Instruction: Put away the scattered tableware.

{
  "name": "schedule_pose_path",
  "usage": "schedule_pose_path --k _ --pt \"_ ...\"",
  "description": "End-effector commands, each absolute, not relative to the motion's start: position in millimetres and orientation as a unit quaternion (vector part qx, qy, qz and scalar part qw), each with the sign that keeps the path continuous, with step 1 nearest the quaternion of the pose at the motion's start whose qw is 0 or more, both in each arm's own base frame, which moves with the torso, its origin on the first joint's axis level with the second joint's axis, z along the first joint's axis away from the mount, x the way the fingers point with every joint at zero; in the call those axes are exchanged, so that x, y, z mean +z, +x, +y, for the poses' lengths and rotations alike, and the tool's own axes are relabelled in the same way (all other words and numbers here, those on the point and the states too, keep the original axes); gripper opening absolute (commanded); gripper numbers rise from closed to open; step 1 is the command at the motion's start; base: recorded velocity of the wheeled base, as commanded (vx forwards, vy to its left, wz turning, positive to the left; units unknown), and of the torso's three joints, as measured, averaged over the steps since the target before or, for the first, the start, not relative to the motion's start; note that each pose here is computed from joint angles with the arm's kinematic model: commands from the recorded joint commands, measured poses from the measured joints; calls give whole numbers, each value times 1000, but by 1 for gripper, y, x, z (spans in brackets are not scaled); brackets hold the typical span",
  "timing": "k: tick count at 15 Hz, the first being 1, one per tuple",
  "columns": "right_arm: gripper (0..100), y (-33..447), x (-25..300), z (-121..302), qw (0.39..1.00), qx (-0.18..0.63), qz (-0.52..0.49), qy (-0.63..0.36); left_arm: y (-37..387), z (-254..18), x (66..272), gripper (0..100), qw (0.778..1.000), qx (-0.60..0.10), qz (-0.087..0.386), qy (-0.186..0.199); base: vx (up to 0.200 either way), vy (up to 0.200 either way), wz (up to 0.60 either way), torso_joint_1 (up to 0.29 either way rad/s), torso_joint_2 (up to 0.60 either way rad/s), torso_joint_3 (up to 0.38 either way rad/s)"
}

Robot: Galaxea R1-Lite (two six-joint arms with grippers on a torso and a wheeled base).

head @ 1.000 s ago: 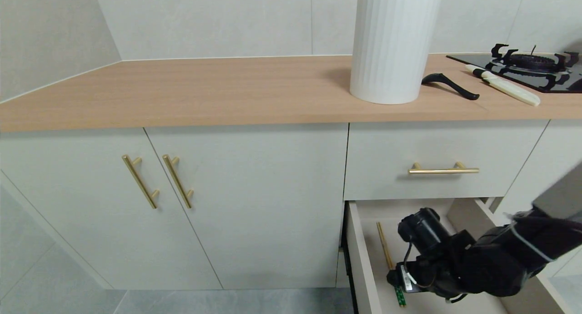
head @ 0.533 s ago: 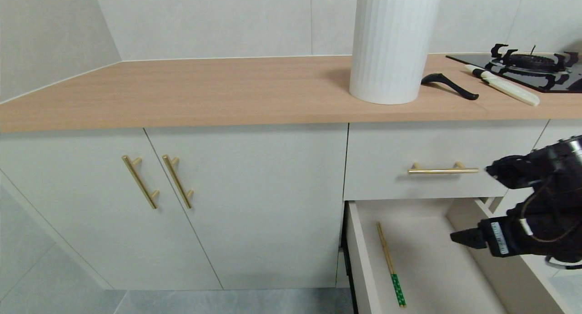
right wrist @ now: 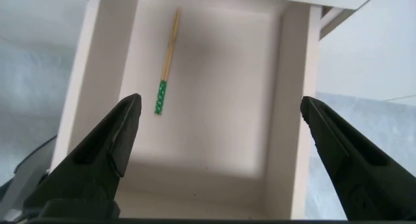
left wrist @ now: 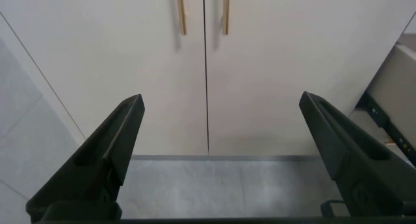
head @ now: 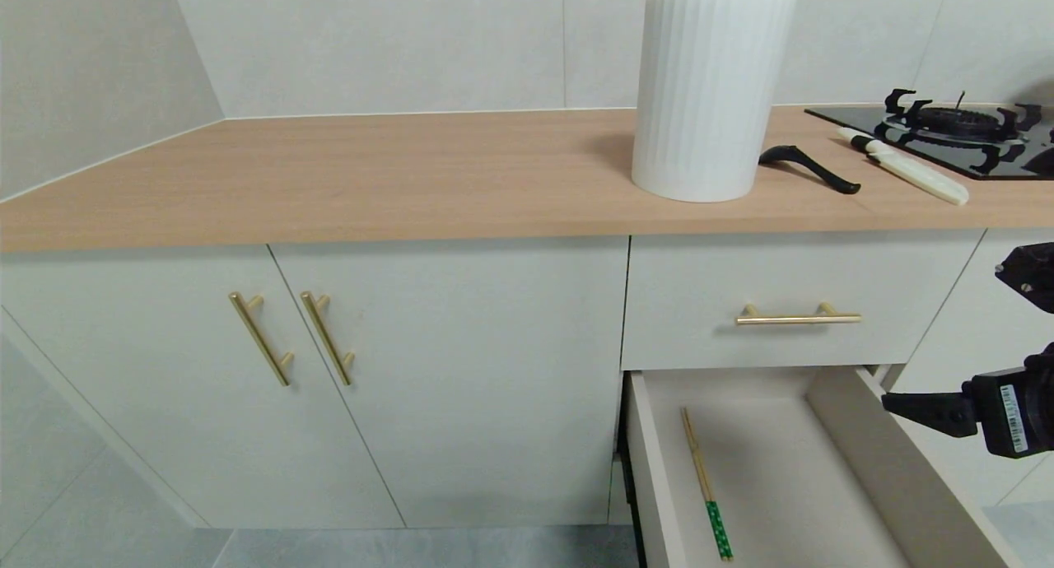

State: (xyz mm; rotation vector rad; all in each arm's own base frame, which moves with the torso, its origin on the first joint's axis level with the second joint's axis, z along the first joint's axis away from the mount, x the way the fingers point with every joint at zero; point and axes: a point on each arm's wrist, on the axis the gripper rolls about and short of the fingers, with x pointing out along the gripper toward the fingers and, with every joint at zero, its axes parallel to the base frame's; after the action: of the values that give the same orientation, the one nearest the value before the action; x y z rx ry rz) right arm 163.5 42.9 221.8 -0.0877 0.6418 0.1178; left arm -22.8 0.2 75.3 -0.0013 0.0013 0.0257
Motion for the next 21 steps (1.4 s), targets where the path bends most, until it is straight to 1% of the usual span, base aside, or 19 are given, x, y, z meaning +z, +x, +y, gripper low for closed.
schedule_pose_path --k 1,6,16,19,21 --pt "100 163 220 43 945 58 319 -44 -23 0 75 100 1000 13 1 -1 0 0 0 90 -144 -286" --pt "100 163 219 43 944 60 320 -50 -23 0 75 100 1000 13 1 -1 0 0 0 122 -469 -309" --pt "100 165 216 43 942 60 325 -53 -23 0 75 100 1000 13 1 -1 0 0 0 186 -481 -298" --pt "100 186 211 49 944 61 319 -55 -23 0 75 100 1000 13 1 -1 0 0 0 136 -325 -185" --pt "100 223 215 44 954 41 291 -57 -23 0 75 100 1000 13 1 -1 0 0 0 32 -73 -49"
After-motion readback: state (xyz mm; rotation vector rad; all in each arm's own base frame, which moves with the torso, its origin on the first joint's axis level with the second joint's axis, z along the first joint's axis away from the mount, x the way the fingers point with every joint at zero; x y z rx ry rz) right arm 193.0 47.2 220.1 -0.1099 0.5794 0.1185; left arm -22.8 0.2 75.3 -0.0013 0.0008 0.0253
